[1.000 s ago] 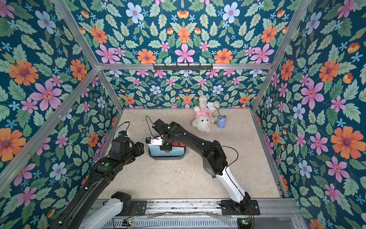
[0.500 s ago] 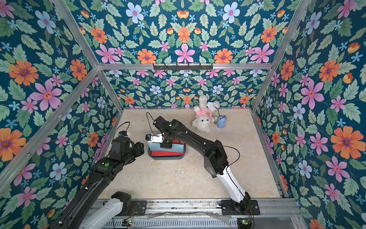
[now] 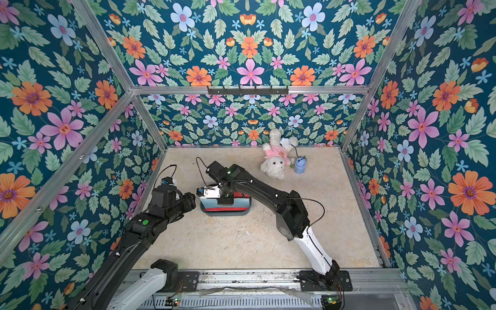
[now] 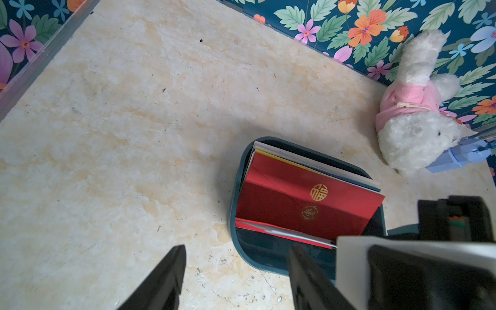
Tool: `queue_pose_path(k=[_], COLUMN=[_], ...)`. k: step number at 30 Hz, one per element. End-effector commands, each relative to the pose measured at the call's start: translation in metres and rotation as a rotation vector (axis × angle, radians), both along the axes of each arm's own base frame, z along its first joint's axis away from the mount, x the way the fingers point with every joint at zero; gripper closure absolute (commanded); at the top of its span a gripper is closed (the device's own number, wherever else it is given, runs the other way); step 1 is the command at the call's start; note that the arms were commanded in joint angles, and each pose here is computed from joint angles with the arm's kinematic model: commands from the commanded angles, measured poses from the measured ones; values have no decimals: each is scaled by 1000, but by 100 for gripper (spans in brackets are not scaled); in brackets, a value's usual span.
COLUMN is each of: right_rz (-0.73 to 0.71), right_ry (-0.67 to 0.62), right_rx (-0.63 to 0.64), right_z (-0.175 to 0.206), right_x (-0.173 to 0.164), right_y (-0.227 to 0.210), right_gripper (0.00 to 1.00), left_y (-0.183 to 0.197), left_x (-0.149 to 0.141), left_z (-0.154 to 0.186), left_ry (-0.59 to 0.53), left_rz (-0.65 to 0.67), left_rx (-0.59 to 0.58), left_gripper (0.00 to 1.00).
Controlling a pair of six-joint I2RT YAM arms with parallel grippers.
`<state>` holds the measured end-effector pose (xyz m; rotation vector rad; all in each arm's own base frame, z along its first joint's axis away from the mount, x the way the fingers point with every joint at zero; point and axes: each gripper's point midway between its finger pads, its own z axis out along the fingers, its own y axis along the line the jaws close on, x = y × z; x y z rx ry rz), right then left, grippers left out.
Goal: Put the sealed envelopes into the storage box
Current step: Place the envelope in the storage box.
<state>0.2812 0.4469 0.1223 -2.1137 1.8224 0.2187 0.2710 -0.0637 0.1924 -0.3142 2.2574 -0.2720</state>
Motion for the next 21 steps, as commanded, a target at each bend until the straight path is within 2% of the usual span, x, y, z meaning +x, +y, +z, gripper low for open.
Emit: queue_pose_path(k=[1,6,12,17,21], right_rz=[9,5,-49,-120,-155], right_ry=[8,-11,-80,-135,-190], right_rx=[-24,-3,40,111,152], right_z=[-8,-8,4,23,26], right_x=[-2,1,19,47,67], right_y=[-3,1,7,6,6], right_gripper=[100,100,74,65,63], left_y=[0,0,0,-1,-2], left_x=[1,1,1,0,2], left_z=[0,1,1,0,0], left_ry=[0,-1,-2,1,2], left_rz=[-7,-7,-7,-10,-11], left_rx=[7,7,7,3,3], left_gripper=[33,33,33,33,33])
